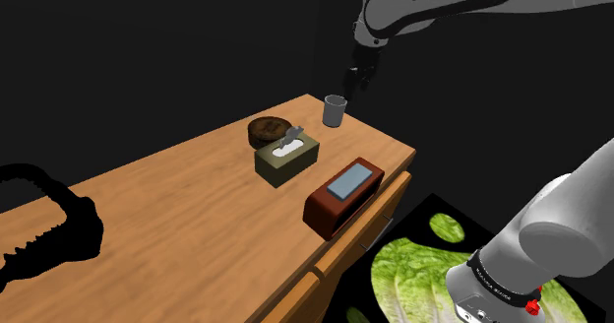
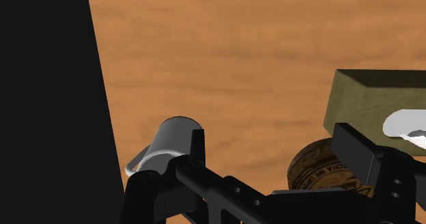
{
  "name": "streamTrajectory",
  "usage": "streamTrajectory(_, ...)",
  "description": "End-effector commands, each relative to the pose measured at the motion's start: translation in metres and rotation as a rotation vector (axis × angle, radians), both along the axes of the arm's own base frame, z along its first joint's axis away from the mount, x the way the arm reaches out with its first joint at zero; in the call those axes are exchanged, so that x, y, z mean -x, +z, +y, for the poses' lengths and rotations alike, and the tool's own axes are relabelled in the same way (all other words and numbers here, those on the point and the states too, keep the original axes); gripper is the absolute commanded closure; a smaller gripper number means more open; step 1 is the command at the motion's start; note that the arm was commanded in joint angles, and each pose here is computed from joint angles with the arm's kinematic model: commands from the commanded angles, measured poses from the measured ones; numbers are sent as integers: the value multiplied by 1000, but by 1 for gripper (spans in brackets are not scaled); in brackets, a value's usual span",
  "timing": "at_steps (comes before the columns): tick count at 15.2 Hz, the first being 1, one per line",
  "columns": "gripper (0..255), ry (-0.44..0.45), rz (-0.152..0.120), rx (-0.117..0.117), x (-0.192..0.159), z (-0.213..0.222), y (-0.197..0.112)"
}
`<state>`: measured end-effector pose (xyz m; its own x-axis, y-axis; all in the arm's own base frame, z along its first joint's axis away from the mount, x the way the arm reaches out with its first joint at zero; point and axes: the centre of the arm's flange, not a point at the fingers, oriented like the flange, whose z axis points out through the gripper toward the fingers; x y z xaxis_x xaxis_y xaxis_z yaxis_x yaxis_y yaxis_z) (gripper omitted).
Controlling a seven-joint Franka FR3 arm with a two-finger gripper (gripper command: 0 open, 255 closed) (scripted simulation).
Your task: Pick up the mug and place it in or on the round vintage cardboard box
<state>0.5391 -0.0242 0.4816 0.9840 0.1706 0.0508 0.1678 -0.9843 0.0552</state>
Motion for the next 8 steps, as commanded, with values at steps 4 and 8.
streamTrajectory(4, 0, -10, 14, 8, -55, -12, -36)
streamTrajectory(8, 0, -19, 25, 14, -98, -23, -67)
